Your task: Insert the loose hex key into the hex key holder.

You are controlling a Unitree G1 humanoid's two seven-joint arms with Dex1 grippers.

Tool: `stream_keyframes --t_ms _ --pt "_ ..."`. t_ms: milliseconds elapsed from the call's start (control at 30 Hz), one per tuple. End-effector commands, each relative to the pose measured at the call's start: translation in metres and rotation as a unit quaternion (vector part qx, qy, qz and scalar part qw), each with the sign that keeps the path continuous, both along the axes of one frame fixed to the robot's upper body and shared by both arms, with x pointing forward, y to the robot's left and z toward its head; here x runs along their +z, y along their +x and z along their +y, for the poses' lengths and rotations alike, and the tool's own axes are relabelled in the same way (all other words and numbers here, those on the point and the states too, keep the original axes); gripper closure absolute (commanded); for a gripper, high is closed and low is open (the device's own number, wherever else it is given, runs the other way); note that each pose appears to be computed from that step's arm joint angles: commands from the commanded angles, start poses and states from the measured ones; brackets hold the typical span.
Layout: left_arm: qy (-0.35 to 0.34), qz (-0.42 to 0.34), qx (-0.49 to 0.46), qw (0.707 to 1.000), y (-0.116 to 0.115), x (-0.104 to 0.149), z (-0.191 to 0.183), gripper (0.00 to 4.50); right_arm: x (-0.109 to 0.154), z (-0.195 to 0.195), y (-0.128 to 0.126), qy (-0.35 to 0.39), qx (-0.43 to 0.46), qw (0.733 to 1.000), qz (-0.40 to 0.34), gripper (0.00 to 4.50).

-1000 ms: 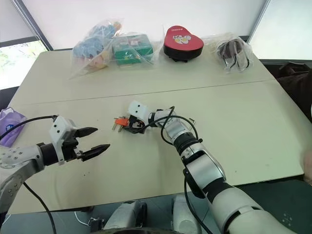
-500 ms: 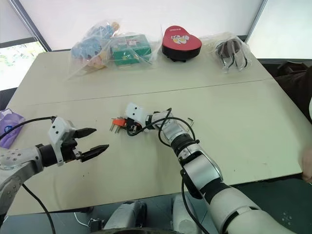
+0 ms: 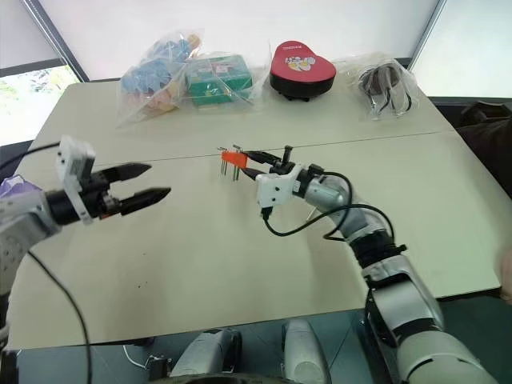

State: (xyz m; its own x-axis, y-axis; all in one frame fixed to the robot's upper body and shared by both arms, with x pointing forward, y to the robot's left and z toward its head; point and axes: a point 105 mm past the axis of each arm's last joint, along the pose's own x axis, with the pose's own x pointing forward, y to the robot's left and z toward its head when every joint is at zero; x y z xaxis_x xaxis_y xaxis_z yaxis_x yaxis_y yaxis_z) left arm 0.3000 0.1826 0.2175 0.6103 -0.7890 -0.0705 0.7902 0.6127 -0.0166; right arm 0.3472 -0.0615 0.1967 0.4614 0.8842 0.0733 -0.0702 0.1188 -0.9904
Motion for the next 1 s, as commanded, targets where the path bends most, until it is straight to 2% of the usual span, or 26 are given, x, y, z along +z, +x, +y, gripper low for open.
stream_keyframes --t_ms 33,233,500,967,1000 --pt "-0.029 0.003 -0.043 0.999 0.004 0.012 -0.015 0.00 0.036 0.005 -0.021 0.002 0.047 0.993 -0.111 3.52" --pt "-0.073 0.015 -0.111 0.991 0.011 0.027 -0.043 0.00 0.054 0.006 -0.037 -0.011 0.082 0.981 -0.175 3.52" --pt "-0.073 0.012 -0.163 0.984 0.010 0.025 -0.069 0.00 0.048 0.009 -0.042 -0.023 0.105 0.979 -0.171 3.52" --pt "-0.085 -0.001 -0.181 0.980 0.013 0.029 -0.083 0.00 0.046 0.012 -0.047 -0.022 0.113 0.980 -0.164 3.52" --pt "-0.086 -0.001 -0.183 0.979 0.013 0.029 -0.084 0.25 0.045 0.012 -0.048 -0.022 0.114 0.980 -0.164 3.52"
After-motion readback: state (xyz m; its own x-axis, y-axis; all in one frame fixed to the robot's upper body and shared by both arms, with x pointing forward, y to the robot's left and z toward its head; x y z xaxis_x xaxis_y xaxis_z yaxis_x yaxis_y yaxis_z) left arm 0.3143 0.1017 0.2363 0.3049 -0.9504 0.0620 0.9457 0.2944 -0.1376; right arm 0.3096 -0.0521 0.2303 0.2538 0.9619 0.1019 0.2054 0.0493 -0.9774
